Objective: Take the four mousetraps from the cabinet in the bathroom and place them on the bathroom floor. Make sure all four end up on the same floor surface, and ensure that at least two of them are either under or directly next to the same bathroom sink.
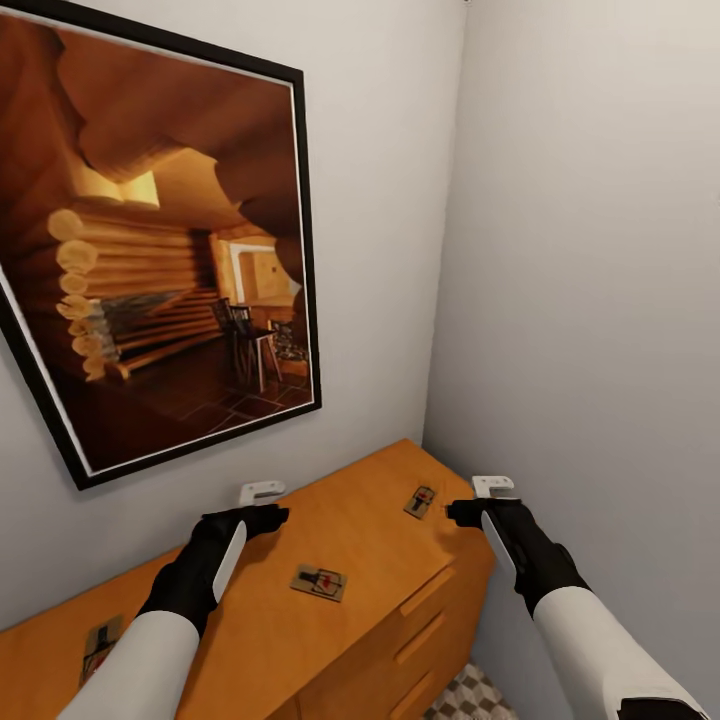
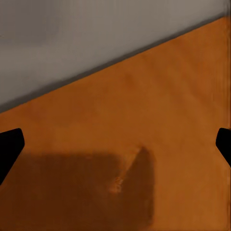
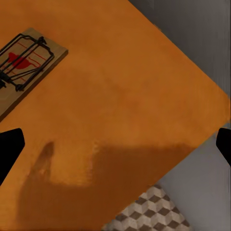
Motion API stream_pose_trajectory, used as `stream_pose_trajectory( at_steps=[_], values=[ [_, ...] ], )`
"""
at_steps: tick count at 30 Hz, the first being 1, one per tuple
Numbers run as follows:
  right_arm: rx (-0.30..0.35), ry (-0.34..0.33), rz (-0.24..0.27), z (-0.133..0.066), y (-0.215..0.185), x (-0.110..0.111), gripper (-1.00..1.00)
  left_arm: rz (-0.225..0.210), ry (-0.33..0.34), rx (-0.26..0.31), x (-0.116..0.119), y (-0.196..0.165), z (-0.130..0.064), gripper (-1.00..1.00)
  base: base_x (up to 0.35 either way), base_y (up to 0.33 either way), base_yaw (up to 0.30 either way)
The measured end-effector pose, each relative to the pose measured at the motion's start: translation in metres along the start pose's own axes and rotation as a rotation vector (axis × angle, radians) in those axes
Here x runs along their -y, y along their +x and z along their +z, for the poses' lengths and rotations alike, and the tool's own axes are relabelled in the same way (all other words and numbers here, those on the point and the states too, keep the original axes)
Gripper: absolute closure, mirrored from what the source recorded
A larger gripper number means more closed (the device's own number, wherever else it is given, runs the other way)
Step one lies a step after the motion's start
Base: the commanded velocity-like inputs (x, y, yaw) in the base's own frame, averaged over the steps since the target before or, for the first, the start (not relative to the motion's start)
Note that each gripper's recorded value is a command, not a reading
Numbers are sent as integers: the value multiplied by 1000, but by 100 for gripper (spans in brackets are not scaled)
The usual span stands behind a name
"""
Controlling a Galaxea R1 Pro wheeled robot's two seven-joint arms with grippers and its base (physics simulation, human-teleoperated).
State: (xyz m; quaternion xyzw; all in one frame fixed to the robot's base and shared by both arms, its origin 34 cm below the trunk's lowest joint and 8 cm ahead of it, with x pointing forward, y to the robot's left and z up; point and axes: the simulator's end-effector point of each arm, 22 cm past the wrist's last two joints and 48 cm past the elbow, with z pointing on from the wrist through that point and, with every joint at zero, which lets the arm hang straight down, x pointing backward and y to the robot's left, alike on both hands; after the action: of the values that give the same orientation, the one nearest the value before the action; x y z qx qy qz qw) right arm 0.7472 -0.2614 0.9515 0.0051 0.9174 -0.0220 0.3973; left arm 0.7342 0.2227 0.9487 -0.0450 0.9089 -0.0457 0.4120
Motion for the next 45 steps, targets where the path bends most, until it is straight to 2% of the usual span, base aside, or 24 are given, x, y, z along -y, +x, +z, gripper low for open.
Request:
stream_pose_trajectory(
  at_steps=[24, 28, 29, 33, 35, 38, 42, 45],
  values=[
    [1, -7, 1, -1, -1, -5, -100, 0, -1, 2, -1, -1, 0, -100, 0, 0, -18],
    [2, -23, 0, -1, -1, -18, -100, 0, 0, 2, 0, -1, 0, -100, 0, 0, 0],
    [3, -36, 1, -3, -2, -30, -100, -1, 0, 2, 1, -1, 0, -100, 0, 0, 0],
    [6, -42, 3, -6, -4, -55, -100, -1, 0, 2, 1, -1, 0, -100, 0, 0, 0],
    [10, -9, 9, -9, -5, -69, -100, -1, 0, 2, 1, -1, 0, -100, 0, 0, 0],
    [16, 50, 15, -13, -7, -74, -100, -1, 0, 2, 1, -1, 0, -100, 0, 0, 0],
    [32, 155, 13, -17, -12, -53, -100, -1, 0, 2, 1, -1, 0, -100, 0, 0, 0],
    [47, 179, 13, -20, -18, -48, -100, 0, 0, 2, 1, -1, 0, -100, 0, 0, 0]
  ],
)
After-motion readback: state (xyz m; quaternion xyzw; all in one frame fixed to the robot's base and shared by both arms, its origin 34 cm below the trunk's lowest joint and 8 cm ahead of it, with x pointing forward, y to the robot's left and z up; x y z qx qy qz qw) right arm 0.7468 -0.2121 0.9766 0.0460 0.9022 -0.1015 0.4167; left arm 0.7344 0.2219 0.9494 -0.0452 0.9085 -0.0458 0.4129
